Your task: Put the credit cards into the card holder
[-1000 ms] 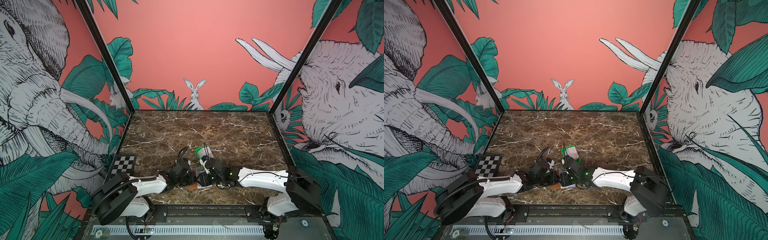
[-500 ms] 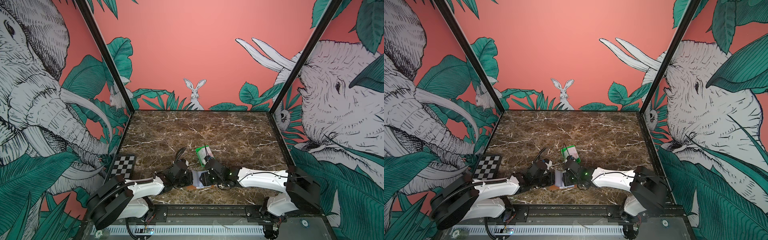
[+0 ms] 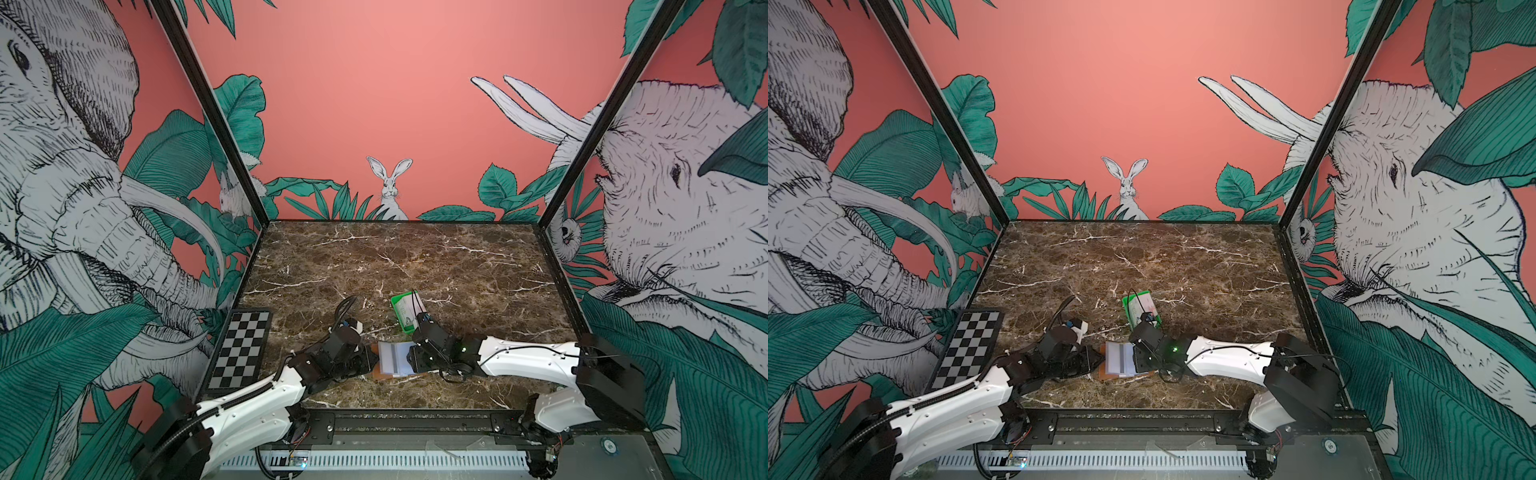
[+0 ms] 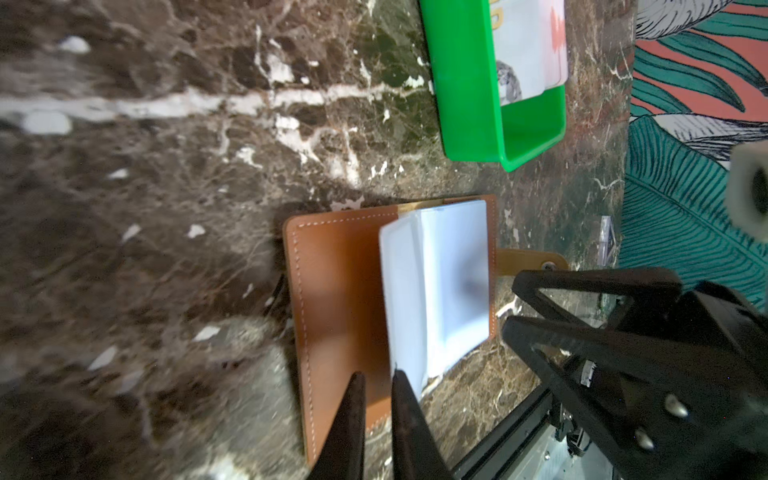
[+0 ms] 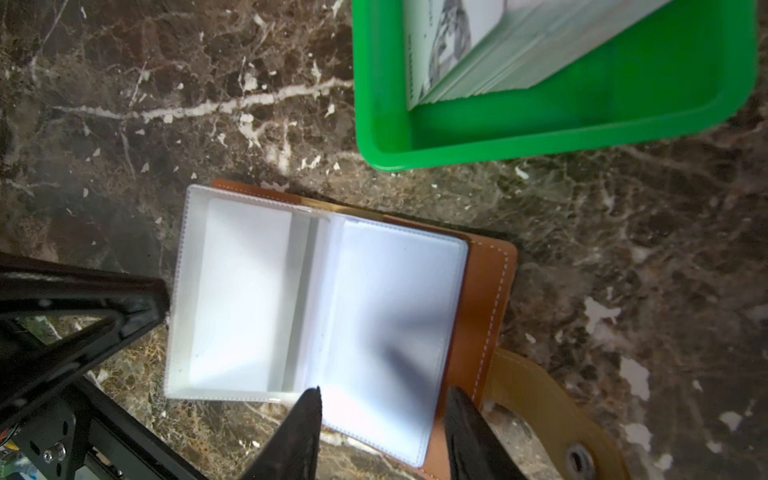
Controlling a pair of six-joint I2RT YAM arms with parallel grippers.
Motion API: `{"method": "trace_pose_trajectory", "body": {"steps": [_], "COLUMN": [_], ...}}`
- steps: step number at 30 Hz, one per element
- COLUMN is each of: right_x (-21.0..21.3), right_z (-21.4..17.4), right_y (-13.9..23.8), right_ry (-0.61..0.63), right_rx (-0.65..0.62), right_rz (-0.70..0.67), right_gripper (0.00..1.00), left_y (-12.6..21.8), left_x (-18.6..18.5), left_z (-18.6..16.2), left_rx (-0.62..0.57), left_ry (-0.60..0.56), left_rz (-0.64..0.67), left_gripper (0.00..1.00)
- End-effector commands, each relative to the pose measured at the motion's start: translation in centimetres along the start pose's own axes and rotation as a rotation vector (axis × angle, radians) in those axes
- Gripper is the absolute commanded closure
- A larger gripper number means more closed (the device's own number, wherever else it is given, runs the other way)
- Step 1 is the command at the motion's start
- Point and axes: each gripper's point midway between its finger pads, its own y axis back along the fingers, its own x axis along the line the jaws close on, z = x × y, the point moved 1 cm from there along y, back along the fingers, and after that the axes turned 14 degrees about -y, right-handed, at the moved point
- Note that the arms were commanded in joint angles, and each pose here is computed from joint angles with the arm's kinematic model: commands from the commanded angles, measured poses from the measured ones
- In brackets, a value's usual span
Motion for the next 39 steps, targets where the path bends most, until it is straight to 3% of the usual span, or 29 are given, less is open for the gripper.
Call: {"method": "trace_pose_trajectory", "body": {"steps": [1, 7, 18, 24, 39], "right_x": [-0.7, -0.4, -0.6, -1.2, -0.9], "right_z": [0.2, 1.1, 6.8, 10.0, 13.0], "right_y": [0.8, 2.4, 4.3, 3.4, -1.9], "right_ry": [0.008, 0.083, 0.077, 0.072, 0.051], "right_rx": [-0.035, -0.052, -0.078, -0.064, 0.026], "right_rz": [-0.012, -0.028, -0.034, -0.034, 0.0], "right_gripper": [0.52, 0.49, 0.4, 0.24, 0.21], "left_y": [1.4, 2.7, -0.2, -2.7, -7.3], "left_x": [1.7, -0.1, -4.9, -6.1, -5.2], "left_z": [-0.8, 1.1, 7.3, 10.1, 13.5], "left_rx": [0.018, -0.032, -0.048, -0.036, -0.045], "left_ry": [-0.008, -0.064, -0.163, -0.184, -0.099], "left_rz": [0.089, 0.054, 0.021, -0.021, -0.082], "left_gripper": [0.82, 0.78, 0.82, 0.83, 0.77]}}
